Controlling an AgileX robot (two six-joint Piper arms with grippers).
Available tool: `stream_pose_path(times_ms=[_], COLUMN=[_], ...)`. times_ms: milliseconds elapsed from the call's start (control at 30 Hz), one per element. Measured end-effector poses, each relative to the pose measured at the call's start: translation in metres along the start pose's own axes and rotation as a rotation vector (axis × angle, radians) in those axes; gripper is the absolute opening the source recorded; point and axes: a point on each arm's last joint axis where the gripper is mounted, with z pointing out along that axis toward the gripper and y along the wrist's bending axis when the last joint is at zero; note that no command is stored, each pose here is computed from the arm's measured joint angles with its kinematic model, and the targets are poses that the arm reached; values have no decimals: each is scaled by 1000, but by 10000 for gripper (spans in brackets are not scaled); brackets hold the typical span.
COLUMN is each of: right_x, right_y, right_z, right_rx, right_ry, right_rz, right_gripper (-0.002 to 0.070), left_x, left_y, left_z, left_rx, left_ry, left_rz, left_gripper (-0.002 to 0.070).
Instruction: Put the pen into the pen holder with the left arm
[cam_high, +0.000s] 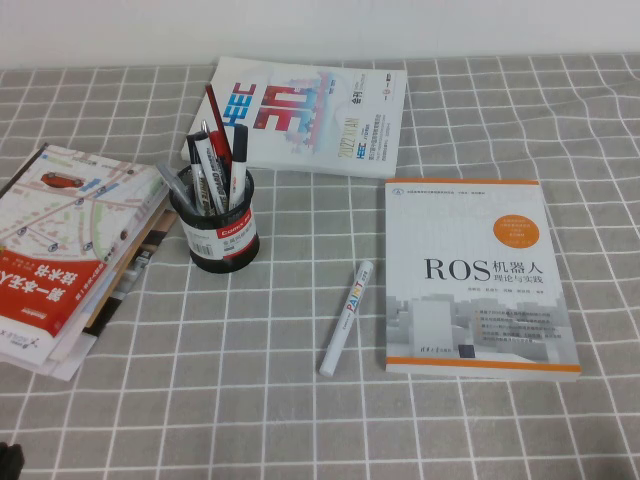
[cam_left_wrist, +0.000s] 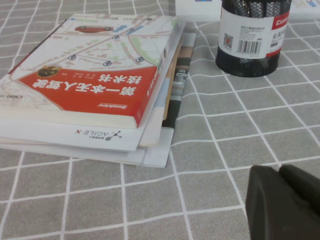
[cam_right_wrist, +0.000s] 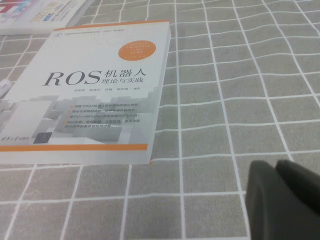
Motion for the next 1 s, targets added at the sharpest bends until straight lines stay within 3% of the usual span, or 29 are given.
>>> stream_pose_path(times_ms=[567,700,1000], right_x=[0,0,0], right_y=[0,0,0], right_z=[0,0,0], right_rx=[0,0,0], right_ry=[0,0,0], right_rz=[0,0,0], right_gripper=[-15,-15,-15], left_x=[-2,-4,-16], left_y=[0,-1,-4], left_z=[0,0,-1], left_rx=[-2,11,89], left_ry=[-19,-45,-159], left_rz=[-48,-139,-505], left_gripper=[-3,-3,-3])
